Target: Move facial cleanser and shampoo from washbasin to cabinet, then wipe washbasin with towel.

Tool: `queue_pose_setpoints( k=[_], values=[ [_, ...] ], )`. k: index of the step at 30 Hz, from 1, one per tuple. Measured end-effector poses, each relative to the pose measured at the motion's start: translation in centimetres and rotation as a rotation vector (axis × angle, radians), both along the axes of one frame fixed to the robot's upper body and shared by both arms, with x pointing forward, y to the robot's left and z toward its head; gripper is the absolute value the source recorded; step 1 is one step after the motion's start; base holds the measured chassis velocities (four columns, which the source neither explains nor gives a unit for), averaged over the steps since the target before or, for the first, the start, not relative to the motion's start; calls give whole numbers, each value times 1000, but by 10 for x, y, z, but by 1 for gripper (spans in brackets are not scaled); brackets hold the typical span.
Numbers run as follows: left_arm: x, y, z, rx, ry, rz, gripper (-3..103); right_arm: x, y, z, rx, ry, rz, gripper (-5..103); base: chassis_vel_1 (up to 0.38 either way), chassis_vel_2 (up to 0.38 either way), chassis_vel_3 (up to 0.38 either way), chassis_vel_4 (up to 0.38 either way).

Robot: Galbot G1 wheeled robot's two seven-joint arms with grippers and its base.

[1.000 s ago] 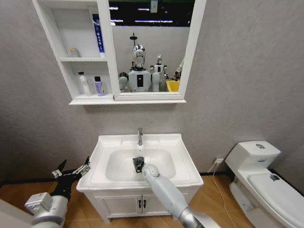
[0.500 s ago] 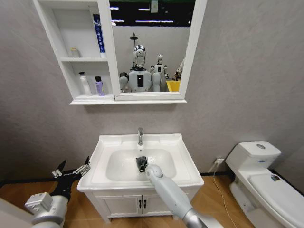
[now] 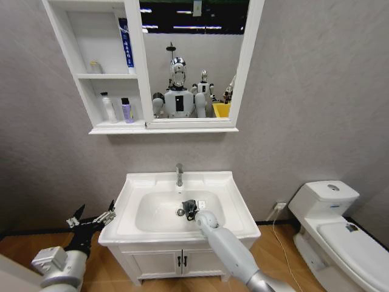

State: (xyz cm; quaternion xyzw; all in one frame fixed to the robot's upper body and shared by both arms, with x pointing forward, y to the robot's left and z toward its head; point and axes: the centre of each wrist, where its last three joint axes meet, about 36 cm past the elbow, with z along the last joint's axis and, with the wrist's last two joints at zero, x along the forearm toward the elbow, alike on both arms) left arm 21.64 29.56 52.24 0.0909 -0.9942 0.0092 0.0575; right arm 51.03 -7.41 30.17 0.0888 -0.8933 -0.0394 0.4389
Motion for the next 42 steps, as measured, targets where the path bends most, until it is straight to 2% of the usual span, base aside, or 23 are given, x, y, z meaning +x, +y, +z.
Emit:
queue_pose_setpoints(
  k=[5, 7, 11, 16, 19, 29, 42],
  values=[
    [0, 0, 0, 0, 0, 0, 100, 1, 19, -1, 20, -5, 24, 4, 0, 0, 0, 0],
    [0, 0, 0, 0, 0, 0, 100, -2, 37, 2, 44, -6, 46, 4, 0, 0, 0, 0],
    [0, 0, 0, 0, 0, 0, 100, -3, 53, 5, 73, -6, 63, 4, 0, 0, 0, 0],
    [0, 0, 0, 0, 0, 0, 100, -4, 54, 6, 79, -7, 64, 4, 0, 0, 0, 0],
    [0, 0, 0, 0, 0, 0, 100, -5, 47, 5, 75, -4, 53, 4, 0, 0, 0, 0],
    [0, 0, 0, 0, 0, 0, 100, -19, 0, 4, 43, 33, -20, 4, 0, 0, 0, 0],
    [0, 0, 0, 0, 0, 0, 100, -32, -53, 11, -6, 27, -71, 4, 0, 0, 0, 0]
  ],
)
